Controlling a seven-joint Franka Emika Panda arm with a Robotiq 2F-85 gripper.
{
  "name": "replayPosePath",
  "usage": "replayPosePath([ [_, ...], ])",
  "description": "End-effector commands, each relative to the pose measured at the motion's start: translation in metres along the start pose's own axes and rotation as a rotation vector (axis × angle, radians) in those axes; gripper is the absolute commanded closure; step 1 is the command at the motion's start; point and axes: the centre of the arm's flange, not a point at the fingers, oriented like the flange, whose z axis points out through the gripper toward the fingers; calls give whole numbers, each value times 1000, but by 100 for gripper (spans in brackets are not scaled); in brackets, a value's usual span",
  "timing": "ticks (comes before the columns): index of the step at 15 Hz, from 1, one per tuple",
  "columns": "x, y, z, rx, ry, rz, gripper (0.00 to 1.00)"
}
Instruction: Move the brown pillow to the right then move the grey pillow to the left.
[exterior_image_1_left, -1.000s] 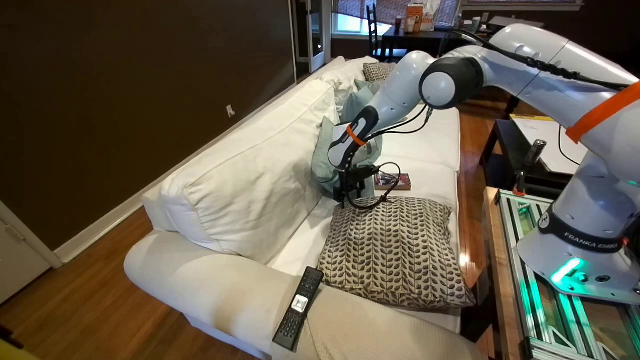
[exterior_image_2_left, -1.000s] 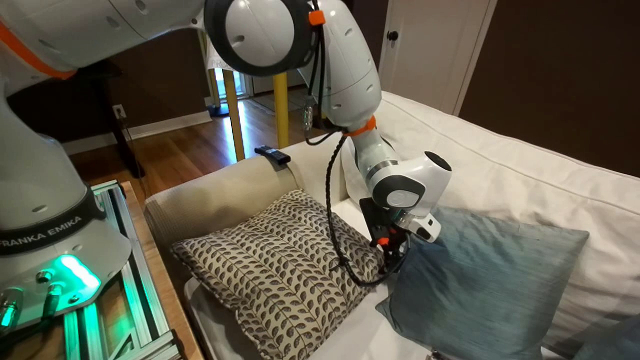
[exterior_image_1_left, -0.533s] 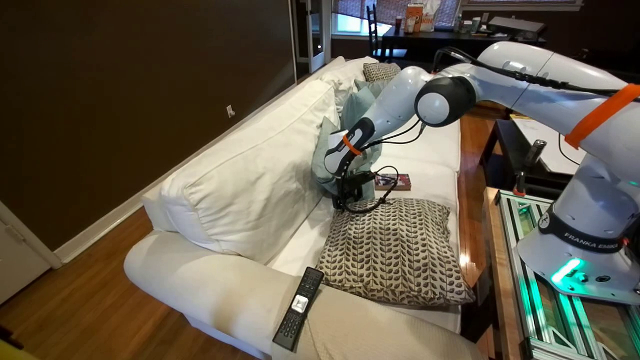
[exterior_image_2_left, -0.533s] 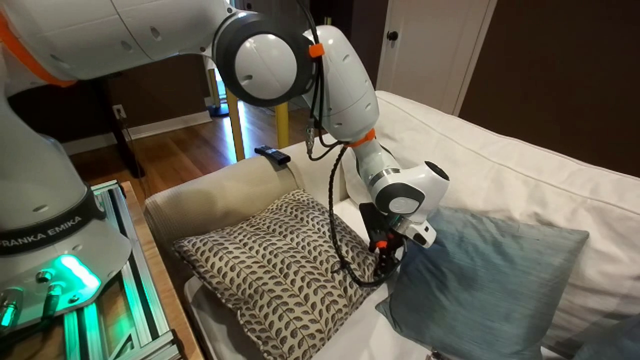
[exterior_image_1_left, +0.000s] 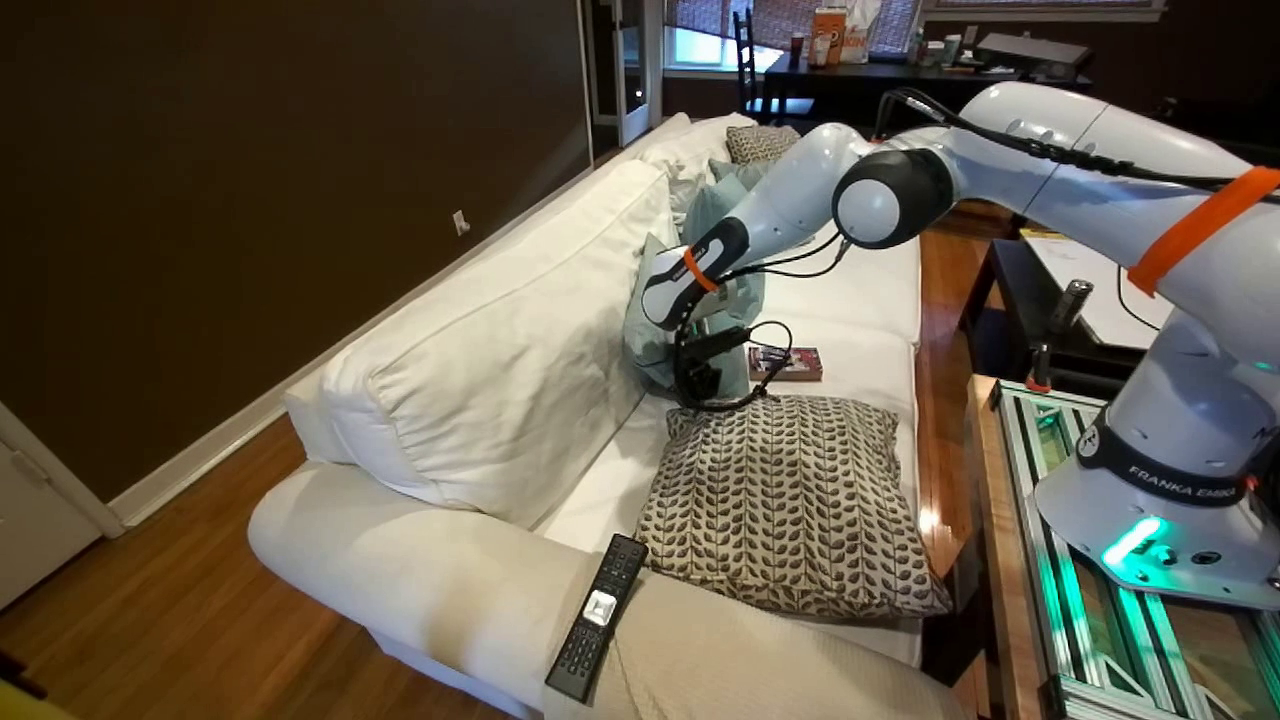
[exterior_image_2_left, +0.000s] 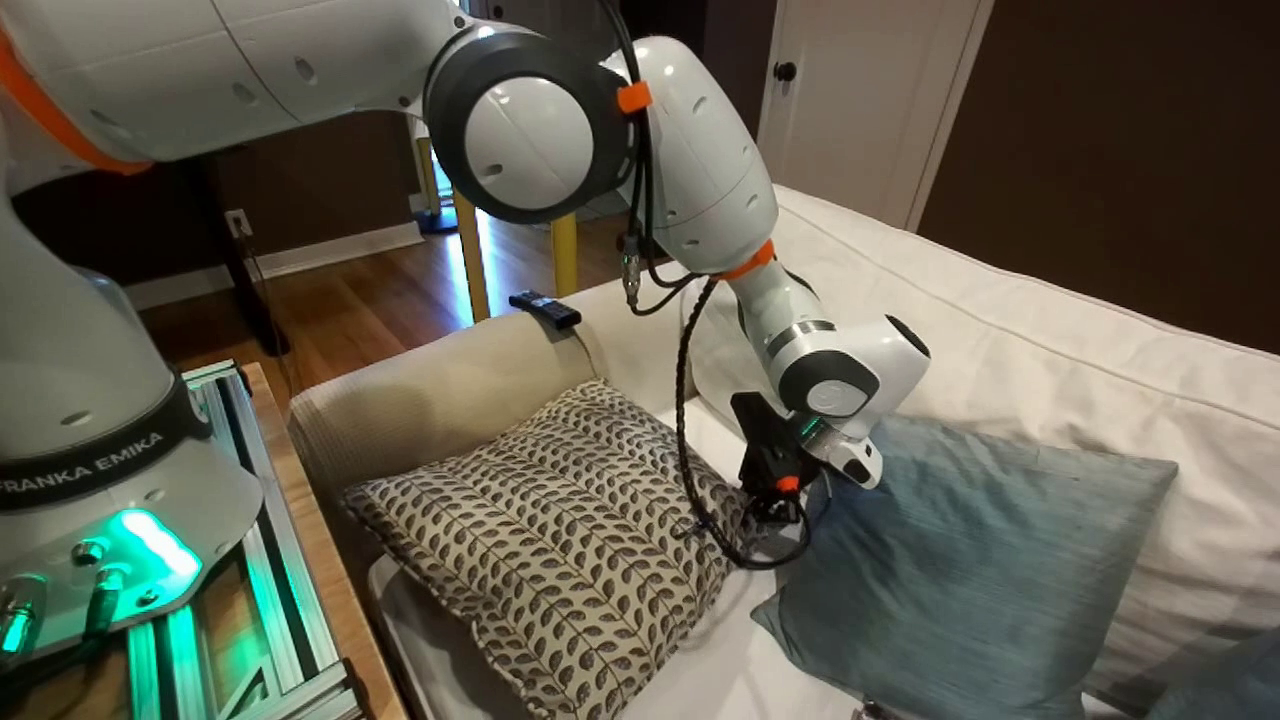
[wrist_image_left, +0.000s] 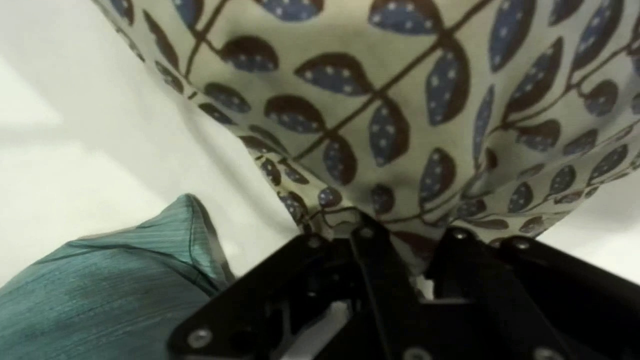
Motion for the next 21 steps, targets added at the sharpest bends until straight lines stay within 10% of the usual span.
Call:
replayPosePath([
  [1, -19, 9, -9, 61, -6, -131, 100],
  [21, -164, 44, -158, -105, 432, -457, 97],
])
